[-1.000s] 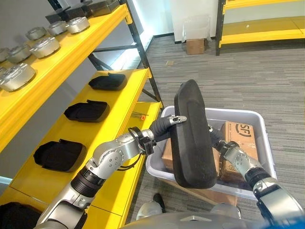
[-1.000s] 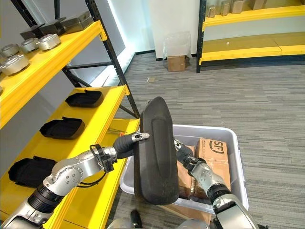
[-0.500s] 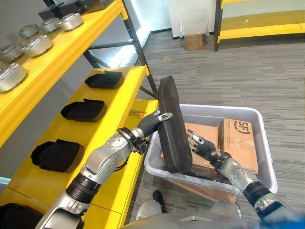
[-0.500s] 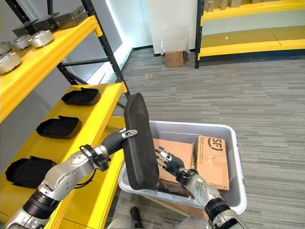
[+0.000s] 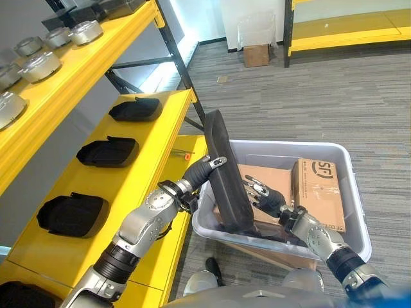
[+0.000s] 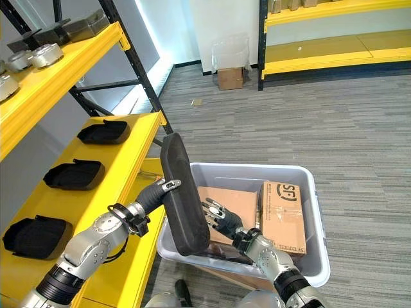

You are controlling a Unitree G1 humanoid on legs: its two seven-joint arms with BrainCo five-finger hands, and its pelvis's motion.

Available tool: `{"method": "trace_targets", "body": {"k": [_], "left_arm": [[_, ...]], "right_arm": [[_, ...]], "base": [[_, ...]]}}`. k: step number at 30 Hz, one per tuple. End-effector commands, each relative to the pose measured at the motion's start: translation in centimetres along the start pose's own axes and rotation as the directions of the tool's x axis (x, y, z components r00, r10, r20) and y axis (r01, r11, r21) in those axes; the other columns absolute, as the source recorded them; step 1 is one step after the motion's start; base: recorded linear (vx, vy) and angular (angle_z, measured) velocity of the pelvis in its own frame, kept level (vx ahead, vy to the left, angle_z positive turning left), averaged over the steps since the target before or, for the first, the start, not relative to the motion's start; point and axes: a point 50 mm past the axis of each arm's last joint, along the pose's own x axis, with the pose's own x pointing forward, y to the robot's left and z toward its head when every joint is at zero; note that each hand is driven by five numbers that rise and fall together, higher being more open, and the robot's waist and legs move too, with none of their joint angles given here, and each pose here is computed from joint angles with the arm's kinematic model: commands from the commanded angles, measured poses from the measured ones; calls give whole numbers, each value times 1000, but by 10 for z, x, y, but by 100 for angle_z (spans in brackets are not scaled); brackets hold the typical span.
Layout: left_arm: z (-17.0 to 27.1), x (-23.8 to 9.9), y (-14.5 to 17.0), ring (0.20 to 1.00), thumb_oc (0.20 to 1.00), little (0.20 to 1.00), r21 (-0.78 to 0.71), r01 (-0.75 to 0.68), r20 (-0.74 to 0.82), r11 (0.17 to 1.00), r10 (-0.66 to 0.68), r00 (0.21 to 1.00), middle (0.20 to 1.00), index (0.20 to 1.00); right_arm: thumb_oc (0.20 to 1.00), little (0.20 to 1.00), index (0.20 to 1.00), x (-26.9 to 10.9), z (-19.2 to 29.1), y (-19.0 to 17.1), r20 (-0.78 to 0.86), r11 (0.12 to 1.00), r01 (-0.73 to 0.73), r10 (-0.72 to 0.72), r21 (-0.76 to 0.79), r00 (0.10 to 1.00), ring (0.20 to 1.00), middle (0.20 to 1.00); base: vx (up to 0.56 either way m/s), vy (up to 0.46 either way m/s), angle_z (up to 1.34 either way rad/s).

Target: Move parts from the plastic box to the shelf.

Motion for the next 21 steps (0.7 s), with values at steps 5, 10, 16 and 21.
{"method": "trace_targets", "body": {"k": [5,10,16,21], "left_arm": [[48,6,-1,200,200,200,25,14,231,1000,-20,973,200,200],[50,10,-10,200,200,200,13,62,243,998,-63,968,200,200],[50,15,-13,200,200,200,23,57,241,998,-61,969,200,200],[48,16,-12,200,200,200,34,36,251,999,-43,967,200,200]], "right_arm": [[1000,1000,1000,35,32,66,98,963,-270,271,-25,958,1000,1000],[1000,1000,1000,40,27,75,41,955,-290,293,-52,955,1000,1000],[1000,1000,1000,43,23,94,-29,917,-388,387,-96,922,1000,1000],[1000,1000,1000,44,12,116,-105,901,-420,410,-107,906,1000,1000]], "base": [[0,3,-1],[2,6,-1],[0,0,0],[-4,-30,0]]}}
